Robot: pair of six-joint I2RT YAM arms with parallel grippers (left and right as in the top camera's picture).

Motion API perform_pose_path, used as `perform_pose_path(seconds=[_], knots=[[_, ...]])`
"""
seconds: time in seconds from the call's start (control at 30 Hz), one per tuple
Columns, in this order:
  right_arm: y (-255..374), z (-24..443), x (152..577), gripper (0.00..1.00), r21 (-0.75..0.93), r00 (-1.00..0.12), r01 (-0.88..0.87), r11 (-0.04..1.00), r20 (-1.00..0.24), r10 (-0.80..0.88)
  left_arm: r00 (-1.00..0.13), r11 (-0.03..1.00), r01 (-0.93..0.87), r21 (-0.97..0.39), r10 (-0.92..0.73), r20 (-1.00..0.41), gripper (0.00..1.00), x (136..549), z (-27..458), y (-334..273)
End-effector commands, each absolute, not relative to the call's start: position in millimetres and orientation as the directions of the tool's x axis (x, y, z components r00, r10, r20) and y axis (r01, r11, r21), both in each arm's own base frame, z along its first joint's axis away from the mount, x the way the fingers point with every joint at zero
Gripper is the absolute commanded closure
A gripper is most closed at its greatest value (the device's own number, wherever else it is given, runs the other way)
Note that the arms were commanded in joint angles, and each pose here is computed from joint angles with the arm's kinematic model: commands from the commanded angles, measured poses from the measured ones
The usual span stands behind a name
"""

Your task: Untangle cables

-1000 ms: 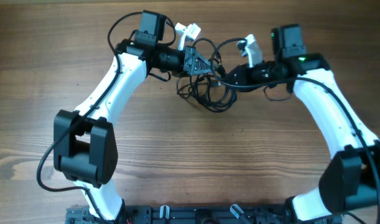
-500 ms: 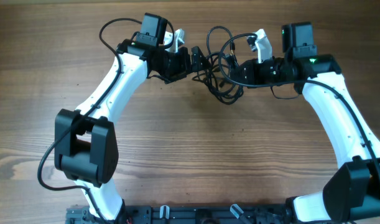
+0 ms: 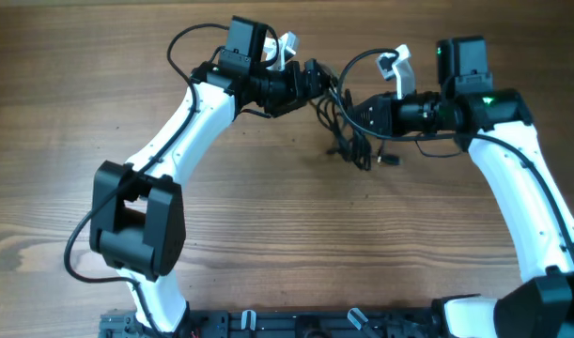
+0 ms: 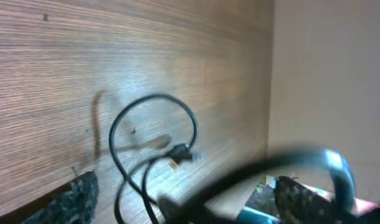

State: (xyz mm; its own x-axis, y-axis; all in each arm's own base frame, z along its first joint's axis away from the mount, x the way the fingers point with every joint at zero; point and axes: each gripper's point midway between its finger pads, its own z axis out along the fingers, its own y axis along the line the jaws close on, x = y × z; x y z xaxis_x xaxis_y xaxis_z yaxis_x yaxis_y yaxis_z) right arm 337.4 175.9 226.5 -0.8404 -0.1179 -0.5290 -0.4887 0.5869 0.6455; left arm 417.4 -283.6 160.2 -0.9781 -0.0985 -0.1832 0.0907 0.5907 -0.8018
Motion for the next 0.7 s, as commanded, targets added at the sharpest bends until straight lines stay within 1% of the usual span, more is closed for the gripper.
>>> perform_pose_path(seconds=[0.0,0.07,0.1,0.13,0.27,0.3,0.33,0.37,0.47,0.5,0.57,0.63,0.67], knots=[[190.6,257.8,325.8,0.78,0.697,-0.812,-0.553,0.457,-0.573,-0.110,-0.976,0.600,0.106,-0.793,-0.092,-0.199,0.17,417.1,155.7,-297.3],[187.0,255.8,335.4,0.82,0.687,-0.819,-0.527,0.501,-0.568,-0.082,-0.977,0.597,0.117,-0.793,-0.076,-0.201,0.17,412.4,155.9,-304.3],[181.4,250.6,345.2,0.92,0.675,-0.833,-0.479,0.561,-0.552,-0.047,-0.977,0.596,0.124,-0.793,-0.064,-0.201,0.17,408.6,155.8,-309.3],[172.0,242.7,356.5,0.95,0.654,-0.848,-0.408,0.637,-0.530,0.001,-0.978,0.595,0.131,-0.793,-0.052,-0.201,0.17,405.0,155.9,-314.0],[154.5,227.4,371.0,0.95,0.565,-0.844,-0.328,0.757,-0.535,0.033,-0.979,0.592,0.135,-0.795,-0.045,-0.200,0.17,402.9,156.2,-316.6],[143.7,220.4,377.9,0.95,0.518,-0.844,-0.270,0.812,-0.534,0.060,-0.981,0.575,0.138,-0.806,-0.033,-0.191,0.17,399.8,158.5,-318.8],[136.9,216.9,382.4,0.95,0.483,-0.839,-0.234,0.843,-0.538,0.075,-0.983,0.554,0.142,-0.820,-0.016,-0.181,0.17,395.8,161.5,-321.5],[135.5,215.4,385.4,0.96,0.465,-0.834,-0.225,0.856,-0.546,0.078,-0.985,0.532,0.145,-0.834,0.001,-0.170,0.17,391.7,164.6,-324.0],[140.2,221.0,391.5,0.96,0.467,-0.815,-0.246,0.849,-0.574,0.080,-0.984,0.432,0.178,-0.884,0.081,-0.159,0.17,375.9,180.0,-335.2],[141.0,222.2,392.3,0.96,0.470,-0.812,-0.250,0.847,-0.578,0.081,-0.980,0.387,0.193,-0.902,0.111,-0.163,0.17,370.5,187.7,-339.4],[143.7,223.6,391.3,0.96,0.480,-0.812,-0.263,0.837,-0.578,0.077,-0.969,0.333,0.237,-0.913,0.153,-0.196,0.18,364.7,195.6,-342.3],[147.5,225.6,389.1,0.96,0.500,-0.816,-0.278,0.820,-0.574,0.074,-0.964,0.321,0.254,-0.912,0.165,-0.210,0.23,363.8,196.8,-341.5],[148.4,226.1,388.5,0.95,0.506,-0.816,-0.282,0.815,-0.573,0.073,-0.961,0.320,0.265,-0.909,0.168,-0.221,0.34,364.1,196.5,-340.6]])
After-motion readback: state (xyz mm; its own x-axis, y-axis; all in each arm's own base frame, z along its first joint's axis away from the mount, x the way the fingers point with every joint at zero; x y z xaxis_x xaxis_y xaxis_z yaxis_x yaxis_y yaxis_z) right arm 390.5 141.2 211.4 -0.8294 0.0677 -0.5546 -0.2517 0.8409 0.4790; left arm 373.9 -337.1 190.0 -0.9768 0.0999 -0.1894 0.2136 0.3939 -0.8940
